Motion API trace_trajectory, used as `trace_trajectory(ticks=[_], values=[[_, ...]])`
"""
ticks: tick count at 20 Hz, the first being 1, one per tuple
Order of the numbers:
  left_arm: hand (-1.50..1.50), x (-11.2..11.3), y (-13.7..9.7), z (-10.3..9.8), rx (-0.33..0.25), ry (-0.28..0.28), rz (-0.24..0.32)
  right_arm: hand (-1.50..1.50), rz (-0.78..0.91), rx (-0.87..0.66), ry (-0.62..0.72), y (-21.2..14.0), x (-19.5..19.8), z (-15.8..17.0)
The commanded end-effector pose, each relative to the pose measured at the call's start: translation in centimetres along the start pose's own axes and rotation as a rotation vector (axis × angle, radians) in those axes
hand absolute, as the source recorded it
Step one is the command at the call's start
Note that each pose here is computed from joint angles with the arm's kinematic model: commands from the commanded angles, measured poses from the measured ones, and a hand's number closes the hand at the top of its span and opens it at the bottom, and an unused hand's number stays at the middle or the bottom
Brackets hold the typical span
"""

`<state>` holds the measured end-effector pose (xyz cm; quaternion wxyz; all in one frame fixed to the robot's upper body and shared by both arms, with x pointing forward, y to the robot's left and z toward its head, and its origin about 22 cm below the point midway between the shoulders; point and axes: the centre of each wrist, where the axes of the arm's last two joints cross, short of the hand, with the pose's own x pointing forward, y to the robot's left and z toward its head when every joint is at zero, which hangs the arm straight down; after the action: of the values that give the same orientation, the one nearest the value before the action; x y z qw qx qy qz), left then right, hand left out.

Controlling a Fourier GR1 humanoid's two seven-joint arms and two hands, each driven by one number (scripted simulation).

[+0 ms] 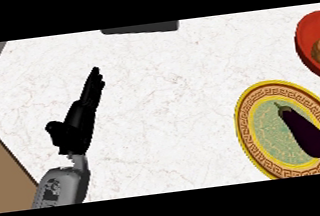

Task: Pick the croissant from the plate and place it in the bowl

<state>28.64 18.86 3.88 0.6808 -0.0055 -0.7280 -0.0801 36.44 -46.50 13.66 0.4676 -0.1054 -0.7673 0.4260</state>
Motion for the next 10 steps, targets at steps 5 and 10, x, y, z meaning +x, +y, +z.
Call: trace_trajectory(ticks=[5, 10], values=[[0.0, 0.4, 0.2, -0.2, -0.004, -0.017, -0.009, -1.5, -0.344, -0.015, -0.104, -3.2, 0.5, 1.0], [0.0, 0.1, 0.5, -0.1, 0.005, 0.001, 0.001, -1.5, -0.429, -0.012, -0.048, -3.7, 0.4, 2.4]])
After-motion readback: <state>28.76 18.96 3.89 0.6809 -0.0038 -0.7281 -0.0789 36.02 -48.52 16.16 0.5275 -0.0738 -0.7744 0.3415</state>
